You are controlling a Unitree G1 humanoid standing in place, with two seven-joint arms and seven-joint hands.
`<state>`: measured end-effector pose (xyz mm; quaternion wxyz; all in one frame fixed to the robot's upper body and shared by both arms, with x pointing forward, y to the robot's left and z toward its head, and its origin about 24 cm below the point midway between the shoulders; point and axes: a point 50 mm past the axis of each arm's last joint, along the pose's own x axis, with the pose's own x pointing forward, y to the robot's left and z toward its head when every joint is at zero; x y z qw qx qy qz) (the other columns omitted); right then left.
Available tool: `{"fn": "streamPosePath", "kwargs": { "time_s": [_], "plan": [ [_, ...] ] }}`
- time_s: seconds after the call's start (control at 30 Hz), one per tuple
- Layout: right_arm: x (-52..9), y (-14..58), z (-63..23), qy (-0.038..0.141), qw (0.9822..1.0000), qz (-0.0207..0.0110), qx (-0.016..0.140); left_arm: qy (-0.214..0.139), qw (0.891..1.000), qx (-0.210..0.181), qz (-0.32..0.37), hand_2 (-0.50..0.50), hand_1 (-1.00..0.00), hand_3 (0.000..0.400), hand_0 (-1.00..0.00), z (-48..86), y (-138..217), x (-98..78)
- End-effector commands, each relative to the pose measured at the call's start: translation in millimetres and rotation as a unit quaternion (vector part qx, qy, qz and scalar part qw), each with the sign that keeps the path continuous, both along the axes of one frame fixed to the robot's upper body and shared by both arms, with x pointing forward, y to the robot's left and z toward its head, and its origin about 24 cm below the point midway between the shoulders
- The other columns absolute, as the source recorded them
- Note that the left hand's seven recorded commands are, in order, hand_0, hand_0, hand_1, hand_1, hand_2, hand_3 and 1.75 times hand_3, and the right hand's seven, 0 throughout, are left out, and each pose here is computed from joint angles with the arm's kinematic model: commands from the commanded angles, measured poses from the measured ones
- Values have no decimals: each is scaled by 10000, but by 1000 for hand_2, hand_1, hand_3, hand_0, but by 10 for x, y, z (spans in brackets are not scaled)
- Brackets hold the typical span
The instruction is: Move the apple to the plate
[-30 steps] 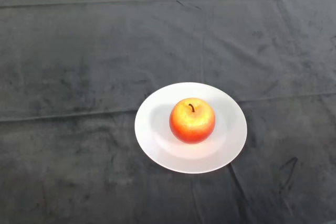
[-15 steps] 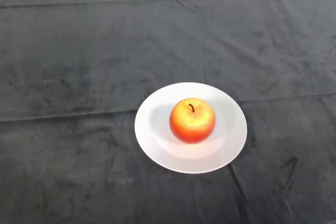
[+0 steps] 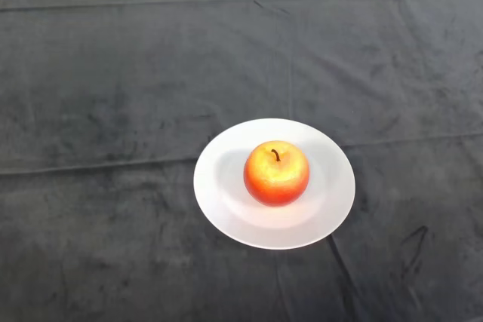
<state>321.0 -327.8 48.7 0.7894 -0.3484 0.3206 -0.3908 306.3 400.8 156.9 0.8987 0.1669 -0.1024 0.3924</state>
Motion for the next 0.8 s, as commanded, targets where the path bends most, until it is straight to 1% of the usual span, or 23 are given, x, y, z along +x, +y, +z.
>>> {"fn": "streamPosePath", "kwargs": {
  "time_s": [0.03, 0.8],
  "plan": [
    [-79, -50, -81, 216, 9997, -122, -18, -266, 9992, 59, 293, 0, 0, 0, 0, 284, 176, -63],
    [-79, -50, -81, 215, 9997, -122, -18, -238, 9994, 47, 261, 0, 0, 0, 0, 277, 175, -60]
  ]
}}
